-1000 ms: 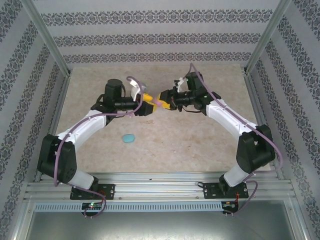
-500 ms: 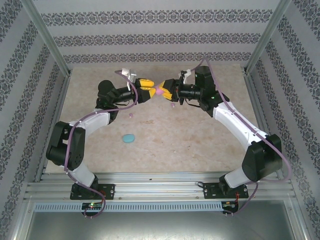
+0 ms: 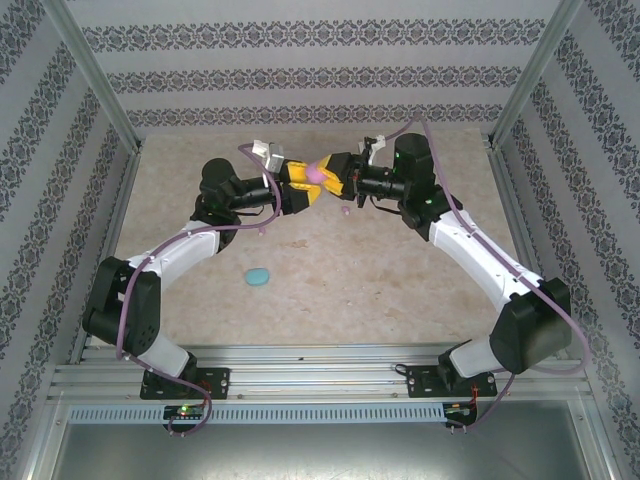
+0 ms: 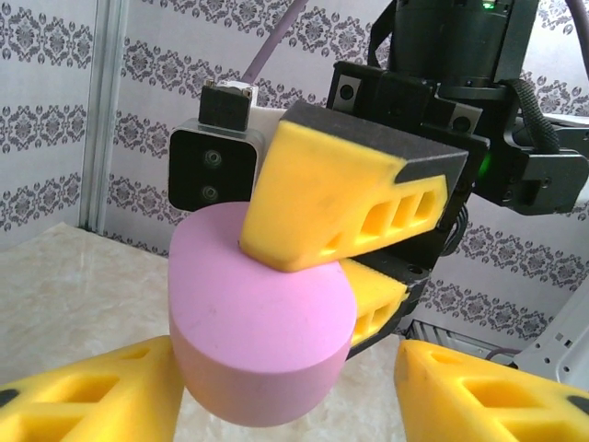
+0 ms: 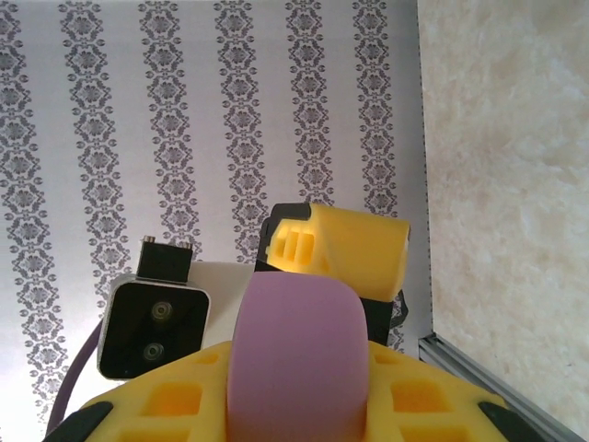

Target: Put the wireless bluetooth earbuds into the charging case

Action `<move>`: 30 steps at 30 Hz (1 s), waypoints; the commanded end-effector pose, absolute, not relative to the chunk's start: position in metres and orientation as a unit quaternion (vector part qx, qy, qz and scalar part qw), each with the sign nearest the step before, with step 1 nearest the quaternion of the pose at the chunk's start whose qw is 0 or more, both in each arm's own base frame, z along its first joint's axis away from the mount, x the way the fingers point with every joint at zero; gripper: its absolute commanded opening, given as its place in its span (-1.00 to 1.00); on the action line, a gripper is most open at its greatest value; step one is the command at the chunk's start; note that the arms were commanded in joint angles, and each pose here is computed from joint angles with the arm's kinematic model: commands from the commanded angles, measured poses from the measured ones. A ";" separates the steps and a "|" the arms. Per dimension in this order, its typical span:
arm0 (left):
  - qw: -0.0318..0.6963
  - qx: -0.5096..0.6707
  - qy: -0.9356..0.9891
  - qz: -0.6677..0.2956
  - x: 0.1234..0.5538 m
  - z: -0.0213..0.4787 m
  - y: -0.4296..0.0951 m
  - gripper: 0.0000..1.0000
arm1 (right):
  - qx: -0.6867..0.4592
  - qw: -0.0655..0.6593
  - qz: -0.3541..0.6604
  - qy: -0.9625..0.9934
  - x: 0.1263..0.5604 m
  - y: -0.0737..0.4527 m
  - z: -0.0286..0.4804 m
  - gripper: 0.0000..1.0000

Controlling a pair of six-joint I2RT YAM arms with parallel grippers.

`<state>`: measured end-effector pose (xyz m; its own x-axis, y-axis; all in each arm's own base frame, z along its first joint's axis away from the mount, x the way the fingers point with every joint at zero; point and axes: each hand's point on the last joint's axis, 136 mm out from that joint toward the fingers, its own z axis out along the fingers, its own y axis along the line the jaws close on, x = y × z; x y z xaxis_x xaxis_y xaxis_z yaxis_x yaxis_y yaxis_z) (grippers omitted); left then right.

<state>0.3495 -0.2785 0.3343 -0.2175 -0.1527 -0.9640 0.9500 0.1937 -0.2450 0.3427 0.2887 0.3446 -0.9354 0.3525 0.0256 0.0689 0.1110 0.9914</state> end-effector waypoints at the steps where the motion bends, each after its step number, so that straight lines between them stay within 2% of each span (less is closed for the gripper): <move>1: 0.531 0.363 0.551 -0.531 0.343 0.356 -0.286 0.13 | 0.138 0.125 0.670 0.718 0.340 0.293 0.360 -0.63; 8: 0.532 0.352 0.548 -0.540 0.346 0.361 -0.287 -0.09 | 0.137 0.120 0.671 0.718 0.336 0.296 0.358 -0.63; 15: 0.535 0.344 0.543 -0.548 0.346 0.366 -0.286 -0.12 | 0.139 0.117 0.670 0.720 0.334 0.296 0.352 -0.63; 19: 0.535 0.339 0.543 -0.552 0.346 0.367 -0.285 0.16 | 0.142 0.116 0.669 0.720 0.334 0.296 0.348 -0.63; 22: 0.535 0.338 0.545 -0.549 0.347 0.365 -0.285 0.16 | 0.143 0.115 0.670 0.719 0.333 0.296 0.348 -0.63; 26: 0.526 0.346 0.550 -0.549 0.346 0.361 -0.288 -0.02 | 0.145 0.116 0.675 0.714 0.333 0.297 0.351 -0.63; 30: 0.526 0.350 0.559 -0.536 0.344 0.354 -0.289 0.17 | 0.149 0.122 0.676 0.711 0.334 0.295 0.353 -0.63</move>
